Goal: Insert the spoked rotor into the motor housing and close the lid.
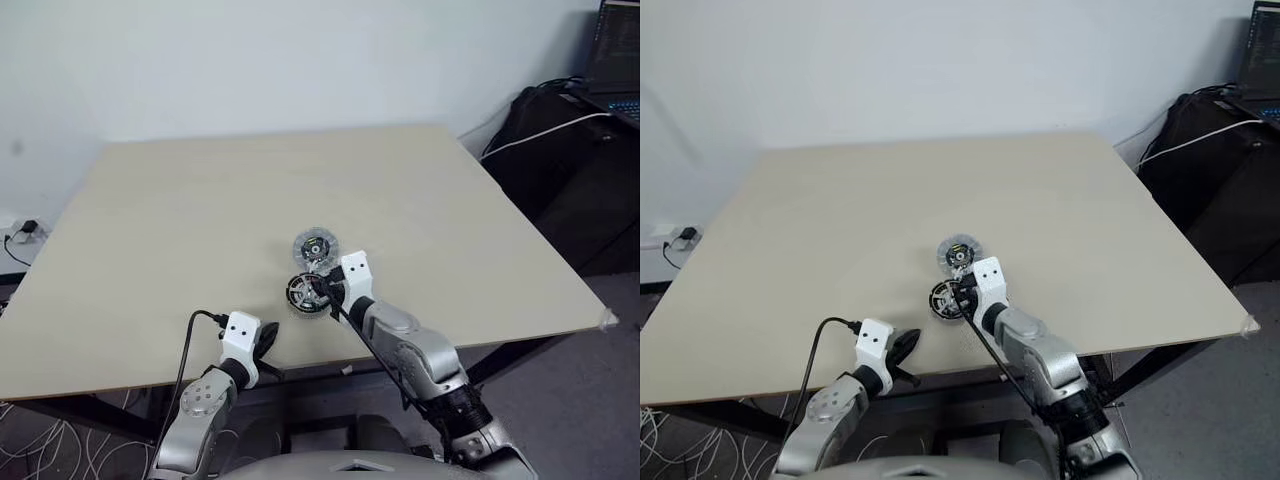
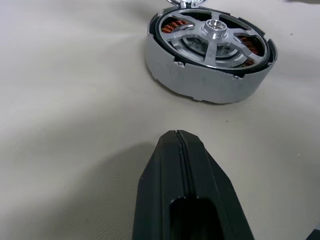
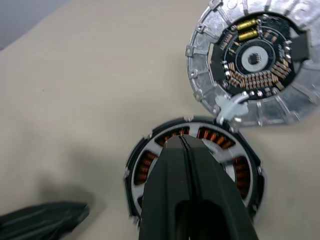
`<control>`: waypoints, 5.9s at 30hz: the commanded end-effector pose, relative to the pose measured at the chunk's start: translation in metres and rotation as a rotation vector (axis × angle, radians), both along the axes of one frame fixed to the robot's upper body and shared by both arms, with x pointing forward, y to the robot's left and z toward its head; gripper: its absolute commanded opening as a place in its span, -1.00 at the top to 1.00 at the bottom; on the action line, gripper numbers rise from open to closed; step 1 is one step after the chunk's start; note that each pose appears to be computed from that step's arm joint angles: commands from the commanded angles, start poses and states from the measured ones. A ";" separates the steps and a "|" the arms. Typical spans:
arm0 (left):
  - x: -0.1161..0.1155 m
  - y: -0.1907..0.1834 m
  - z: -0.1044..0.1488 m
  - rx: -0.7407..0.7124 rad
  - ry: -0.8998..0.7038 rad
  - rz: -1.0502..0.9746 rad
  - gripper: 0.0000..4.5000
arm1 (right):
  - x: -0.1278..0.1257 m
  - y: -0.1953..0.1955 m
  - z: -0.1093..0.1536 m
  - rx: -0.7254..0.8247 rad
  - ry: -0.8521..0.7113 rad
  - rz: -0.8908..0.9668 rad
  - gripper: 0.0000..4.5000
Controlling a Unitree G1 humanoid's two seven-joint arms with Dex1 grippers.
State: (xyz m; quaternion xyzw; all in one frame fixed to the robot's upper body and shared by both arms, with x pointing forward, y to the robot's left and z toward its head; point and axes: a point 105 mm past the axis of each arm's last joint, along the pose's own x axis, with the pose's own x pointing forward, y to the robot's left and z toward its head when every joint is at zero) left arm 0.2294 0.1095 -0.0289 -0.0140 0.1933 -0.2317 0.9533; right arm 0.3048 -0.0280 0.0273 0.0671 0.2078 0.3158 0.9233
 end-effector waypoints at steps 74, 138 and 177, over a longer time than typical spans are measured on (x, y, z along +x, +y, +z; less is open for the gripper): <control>0.009 -0.010 0.012 -0.063 -0.055 0.045 1.00 | 0.003 -0.013 0.016 -0.979 -0.312 1.257 -0.22; 0.012 -0.017 0.009 -0.094 -0.057 0.044 1.00 | -0.045 -0.057 0.059 -0.386 0.250 0.678 0.95; 0.010 -0.014 0.010 -0.082 -0.063 0.061 1.00 | 0.003 0.024 0.039 -0.194 0.239 0.498 -0.05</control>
